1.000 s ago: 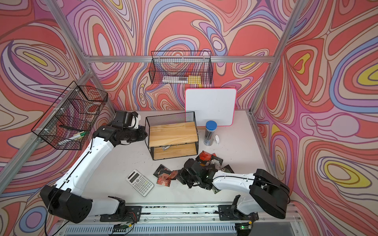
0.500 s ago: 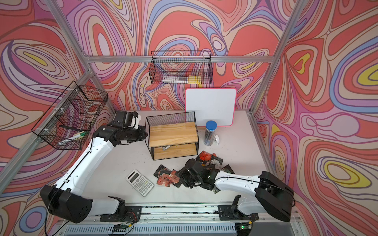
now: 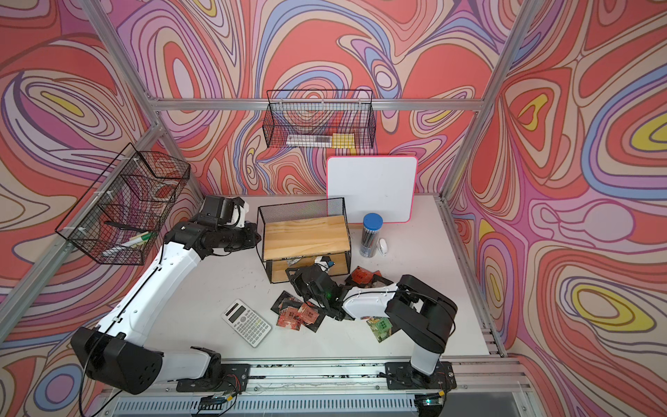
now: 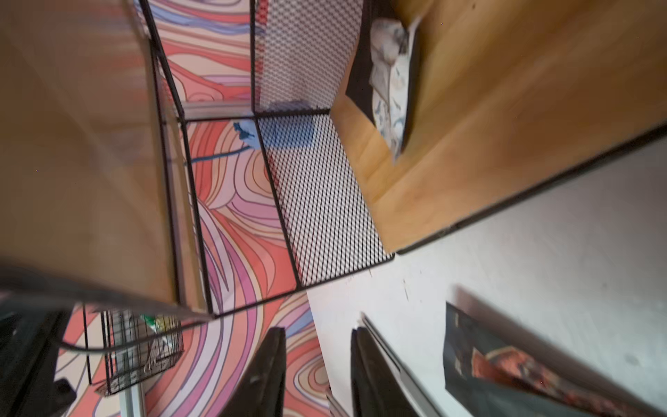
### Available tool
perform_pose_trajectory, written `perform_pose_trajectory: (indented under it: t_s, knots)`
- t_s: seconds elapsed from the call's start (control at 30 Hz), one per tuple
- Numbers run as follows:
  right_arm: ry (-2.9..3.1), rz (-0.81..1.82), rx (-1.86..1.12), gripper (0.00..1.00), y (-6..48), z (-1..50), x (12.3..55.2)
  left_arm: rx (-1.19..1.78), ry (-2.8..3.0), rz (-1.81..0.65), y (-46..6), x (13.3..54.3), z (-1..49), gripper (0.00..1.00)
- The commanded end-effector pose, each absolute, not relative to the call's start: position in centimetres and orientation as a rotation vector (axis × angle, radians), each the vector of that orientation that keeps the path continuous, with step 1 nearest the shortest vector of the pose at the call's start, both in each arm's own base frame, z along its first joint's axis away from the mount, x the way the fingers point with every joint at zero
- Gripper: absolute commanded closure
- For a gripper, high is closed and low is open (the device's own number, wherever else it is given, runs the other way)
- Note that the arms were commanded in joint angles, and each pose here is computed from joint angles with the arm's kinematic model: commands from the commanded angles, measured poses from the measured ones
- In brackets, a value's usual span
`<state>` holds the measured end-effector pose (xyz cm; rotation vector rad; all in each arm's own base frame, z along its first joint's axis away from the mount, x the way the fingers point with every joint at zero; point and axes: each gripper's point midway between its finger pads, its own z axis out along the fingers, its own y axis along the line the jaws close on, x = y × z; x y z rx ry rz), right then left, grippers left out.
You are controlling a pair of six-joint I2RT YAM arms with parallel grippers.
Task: Remove the tea bags from the shelf
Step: Pick up the tea bag from the shelf.
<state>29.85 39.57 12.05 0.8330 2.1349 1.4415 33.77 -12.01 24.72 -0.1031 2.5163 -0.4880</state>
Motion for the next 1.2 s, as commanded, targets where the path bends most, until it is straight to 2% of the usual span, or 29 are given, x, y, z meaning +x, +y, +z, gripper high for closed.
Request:
perform_pose_trajectory:
  t_s: [0.0, 0.7, 0.9, 1.17]
  knots:
    - [2.014, 1.384, 0.884, 0.68, 39.1, 11.8, 32.7, -0.041, 2.594, -0.501, -12.6, 32.5, 23.2, 1.00]
    - [1.938, 1.217, 1.125, 0.61, 37.2, 5.0, 38.4, -0.021, 2.605, -0.497, -12.6, 32.4, 22.8, 1.00]
    - [1.994, 1.155, 1.169, 0.57, 37.1, 3.2, 38.8, -0.019, 2.606, -0.487, -12.5, 32.4, 22.8, 1.00]
    - [2.029, 1.111, 1.234, 0.58, 37.0, 0.9, 39.2, -0.018, 2.608, -0.488, -12.6, 32.5, 22.7, 1.00]
